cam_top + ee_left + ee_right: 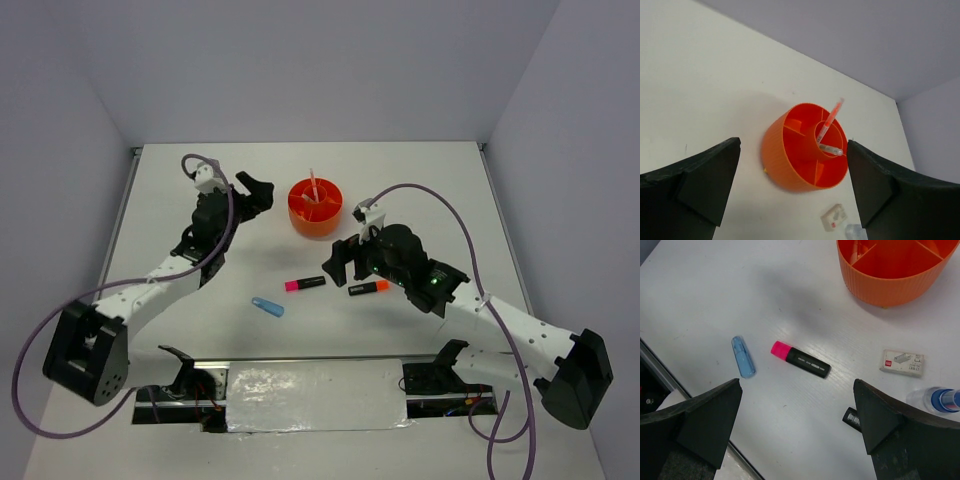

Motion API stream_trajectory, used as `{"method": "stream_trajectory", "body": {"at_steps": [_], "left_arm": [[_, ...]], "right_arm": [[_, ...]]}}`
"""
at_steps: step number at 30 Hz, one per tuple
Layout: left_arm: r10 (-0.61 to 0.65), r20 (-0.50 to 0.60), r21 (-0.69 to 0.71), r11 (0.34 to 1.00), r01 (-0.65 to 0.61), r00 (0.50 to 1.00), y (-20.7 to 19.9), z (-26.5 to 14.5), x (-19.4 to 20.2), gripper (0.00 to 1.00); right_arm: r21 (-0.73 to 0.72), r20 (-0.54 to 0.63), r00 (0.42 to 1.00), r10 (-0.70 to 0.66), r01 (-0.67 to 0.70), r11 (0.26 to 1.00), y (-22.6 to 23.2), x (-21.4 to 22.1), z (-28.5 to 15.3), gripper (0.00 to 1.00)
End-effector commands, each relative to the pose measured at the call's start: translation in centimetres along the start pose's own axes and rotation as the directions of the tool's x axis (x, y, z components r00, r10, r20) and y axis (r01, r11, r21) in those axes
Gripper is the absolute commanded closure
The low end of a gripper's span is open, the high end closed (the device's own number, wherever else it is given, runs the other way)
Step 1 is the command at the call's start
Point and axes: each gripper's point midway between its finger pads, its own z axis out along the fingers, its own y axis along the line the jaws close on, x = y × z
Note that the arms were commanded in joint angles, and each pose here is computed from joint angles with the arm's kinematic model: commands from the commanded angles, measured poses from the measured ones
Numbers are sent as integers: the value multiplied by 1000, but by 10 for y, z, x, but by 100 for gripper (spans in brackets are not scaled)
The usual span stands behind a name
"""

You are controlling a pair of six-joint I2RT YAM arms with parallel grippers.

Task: Sort the stationery into containers
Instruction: Place the stationery in the storage box, then pick up the stationery from the center of the board.

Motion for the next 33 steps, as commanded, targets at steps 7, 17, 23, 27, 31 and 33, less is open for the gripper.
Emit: {"method": "stream_trajectory", "body": {"at_steps": [7,17,23,27,31,33], "left_arm": [[-265,-309,-685,729,-20,914,77,-131,89,1],[-482,-362,-787,617,16,798,79,-206,168,1],[-492,-338,-826,564,-2,802,89,-207,179,3],[-474,-337,-841,541,-33,813,94,-200,186,3],[-460,-357,-856,509,-88,813,96,-194,196,3],[-462,-367,-856,507,-99,807,92,-189,199,4]], "right_arm": [[48,47,999,24,-26,998,-4,-24,-4,0],[18,-8,1000,25,-25,1000,0,-7,7,0],[3,-32,999,13,-13,1000,3,-5,15,0],[-22,-29,1000,11,-12,1000,7,-5,16,0],[-26,-30,1000,5,-6,1000,7,-3,14,0],[-26,-25,1000,4,-4,1000,6,-3,13,0]]}}
